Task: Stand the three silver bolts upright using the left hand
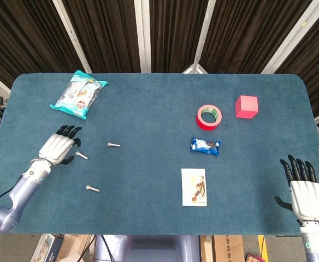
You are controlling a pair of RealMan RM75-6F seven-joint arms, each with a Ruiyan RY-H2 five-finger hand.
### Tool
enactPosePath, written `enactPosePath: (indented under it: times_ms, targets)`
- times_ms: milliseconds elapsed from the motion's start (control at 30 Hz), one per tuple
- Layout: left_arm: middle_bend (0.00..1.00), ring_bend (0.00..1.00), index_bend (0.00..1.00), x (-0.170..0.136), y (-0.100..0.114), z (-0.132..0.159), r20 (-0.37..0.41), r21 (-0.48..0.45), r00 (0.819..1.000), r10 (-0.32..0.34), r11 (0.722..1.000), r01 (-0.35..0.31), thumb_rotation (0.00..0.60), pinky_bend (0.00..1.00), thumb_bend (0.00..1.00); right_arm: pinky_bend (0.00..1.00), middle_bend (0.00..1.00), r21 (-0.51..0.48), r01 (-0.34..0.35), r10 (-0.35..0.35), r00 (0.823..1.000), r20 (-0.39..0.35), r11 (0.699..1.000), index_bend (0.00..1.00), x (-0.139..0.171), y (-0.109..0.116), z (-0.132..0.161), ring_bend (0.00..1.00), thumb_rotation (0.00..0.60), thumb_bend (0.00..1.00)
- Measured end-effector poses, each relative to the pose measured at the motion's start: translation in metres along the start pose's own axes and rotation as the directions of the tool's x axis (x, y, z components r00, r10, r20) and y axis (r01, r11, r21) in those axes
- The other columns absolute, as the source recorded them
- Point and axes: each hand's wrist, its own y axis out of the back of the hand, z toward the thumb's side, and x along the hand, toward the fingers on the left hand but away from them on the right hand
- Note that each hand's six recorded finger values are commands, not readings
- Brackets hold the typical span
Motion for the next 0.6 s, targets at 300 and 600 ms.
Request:
enactPosePath:
  times_ms: [300, 600]
  targets:
    - [0.04, 0.00, 0.44, 0.011, -0.011, 0.007, 0.015, -0.020, 1.000, -0.010, 1.000, 0.010, 0.600, 0.00, 0.47, 0.00, 0.04, -0.002, -0.003, 0.003, 1.000, 0.007, 1.000, 0.12, -0.002, -0.002, 0.001, 0.00, 0.600, 0.00]
    - [0.04, 0.00, 0.44, 0.017, -0.022, 0.021, 0.047, -0.011, 0.999, 0.006, 1.000, -0.005, 0.600, 0.00, 0.47, 0.00, 0.04, -0.003, -0.002, 0.002, 1.000, 0.016, 1.000, 0.12, -0.004, -0.004, 0.000, 0.00, 0.600, 0.00]
